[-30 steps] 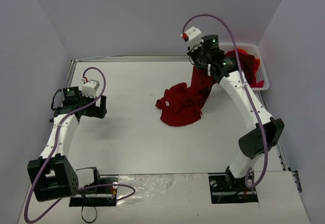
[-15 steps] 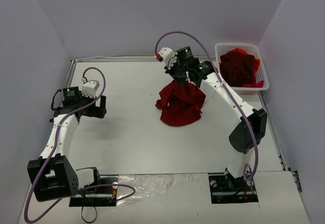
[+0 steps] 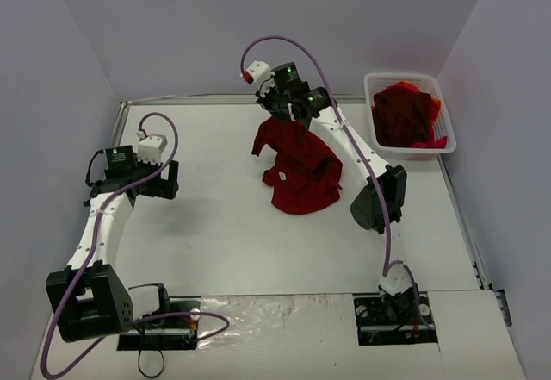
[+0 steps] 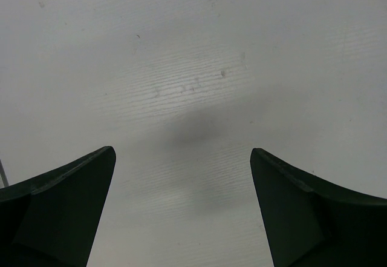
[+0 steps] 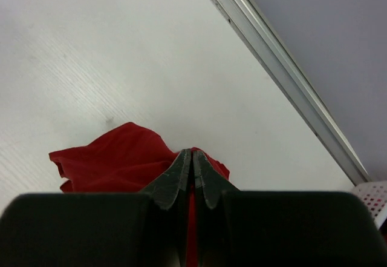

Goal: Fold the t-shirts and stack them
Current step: Move the tshirt to the center of the board

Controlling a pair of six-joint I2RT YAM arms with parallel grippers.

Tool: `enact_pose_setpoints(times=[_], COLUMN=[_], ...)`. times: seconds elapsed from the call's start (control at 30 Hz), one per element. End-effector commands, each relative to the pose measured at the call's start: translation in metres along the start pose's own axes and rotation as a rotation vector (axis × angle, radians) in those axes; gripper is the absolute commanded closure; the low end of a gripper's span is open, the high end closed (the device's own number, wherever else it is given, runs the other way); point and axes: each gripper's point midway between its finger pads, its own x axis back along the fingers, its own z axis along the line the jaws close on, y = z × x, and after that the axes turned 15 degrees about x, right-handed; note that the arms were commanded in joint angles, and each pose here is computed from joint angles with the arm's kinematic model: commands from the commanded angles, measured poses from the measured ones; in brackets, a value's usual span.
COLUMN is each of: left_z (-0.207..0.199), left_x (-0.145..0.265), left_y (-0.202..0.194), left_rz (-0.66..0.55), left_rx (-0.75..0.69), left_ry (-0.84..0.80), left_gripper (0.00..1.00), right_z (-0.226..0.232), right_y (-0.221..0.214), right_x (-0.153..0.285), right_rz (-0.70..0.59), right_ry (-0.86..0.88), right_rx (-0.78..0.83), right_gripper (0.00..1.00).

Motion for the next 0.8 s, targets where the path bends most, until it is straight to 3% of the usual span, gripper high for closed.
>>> enact_pose_setpoints(times=[0.0,0.13,0.17,0.2,0.23,0.37,0.53,0.77], left_z=[0.003,0.004,0.004,0.005,0.005,0.005,-0.006,-0.036], left_x=[0.013,0.012,0.012,0.012,0.011,0.009,0.005,-0.003], left_y=[0.025,0.025,0.024,0.025,0.025,0.026,0.033,0.041], left_rz=[-0.066,-0.064,-0.061,-0.062,-0.062,-0.059,-0.04,-0.045], left_rx=[-0.03,-0.031,-0.032,-0.032,-0.033,-0.05,-0.164,-0.219], left_ry=[0.03,0.033,0.033,0.036,0.037,0.051,0.093,0.022], left_gripper=[0.06,0.06,0.06,0.06,0.06,0.06,0.06,0.06], right_z=[0.01,0.051,0.062,0.077,0.089,0.079,0.048,0.075], right_y=[0.026,0.031,0.03,0.022,0.022,0.016,0.01,-0.049], right_x=[-0.017,-0.043,-0.048,-0.056,-0.058,-0.05,-0.009,0.062], right_rz=[-0.076,-0.109,-0.107,-0.091,-0.086,-0.039,-0.01,0.1], right_ry=[0.03,0.15,0.179,0.218,0.235,0.177,0.089,0.135], right_rx=[0.011,0.057,0.066,0.093,0.114,0.104,0.046,0.067], right_gripper=[1.0,1.0,0.95,0.58,0.44,0.24,0.28,0.33])
